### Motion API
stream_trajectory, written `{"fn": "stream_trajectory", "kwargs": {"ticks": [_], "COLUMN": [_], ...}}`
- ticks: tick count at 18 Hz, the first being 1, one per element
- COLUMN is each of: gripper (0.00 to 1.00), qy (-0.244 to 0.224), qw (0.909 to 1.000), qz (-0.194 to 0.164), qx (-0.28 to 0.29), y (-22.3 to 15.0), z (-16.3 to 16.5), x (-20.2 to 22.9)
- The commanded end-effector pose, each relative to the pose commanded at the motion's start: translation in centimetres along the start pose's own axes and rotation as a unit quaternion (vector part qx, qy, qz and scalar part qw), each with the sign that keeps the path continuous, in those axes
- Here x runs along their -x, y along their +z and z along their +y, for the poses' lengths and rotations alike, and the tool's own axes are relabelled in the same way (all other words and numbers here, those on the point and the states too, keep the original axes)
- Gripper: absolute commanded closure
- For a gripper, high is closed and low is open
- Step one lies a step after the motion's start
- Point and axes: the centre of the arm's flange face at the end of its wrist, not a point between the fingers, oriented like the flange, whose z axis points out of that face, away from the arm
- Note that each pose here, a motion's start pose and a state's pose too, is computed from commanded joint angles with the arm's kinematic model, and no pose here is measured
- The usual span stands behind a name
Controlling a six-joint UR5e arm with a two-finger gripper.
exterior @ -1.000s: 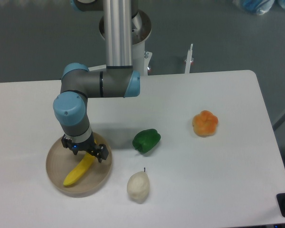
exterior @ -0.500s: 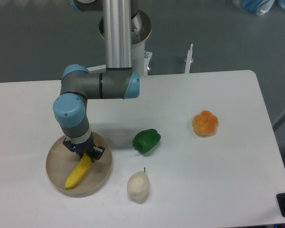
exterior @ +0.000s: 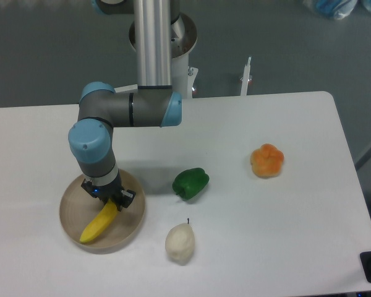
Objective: Pick up the banana from the plate
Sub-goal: 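Close the gripper around the yellow banana, then lift the banana off the plate and carry it toward the green pepper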
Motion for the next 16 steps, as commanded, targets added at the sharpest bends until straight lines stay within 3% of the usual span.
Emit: {"fn": "stream_trajectory", "kwargs": {"ticks": [6, 12, 16], "gripper": [0.64, 0.64, 0.64], "qy": [0.001, 0.011, 0.040], "qw": [0.9987, 0.9990, 0.9975], "qz": [-0.024, -0.034, -0.050], "qx": [-0.045, -0.028, -0.029], "y": [-6.7, -11.5, -13.7], "z": [0.3, 2.9, 5.3], "x": [3.3, 11.4, 16.4]}}
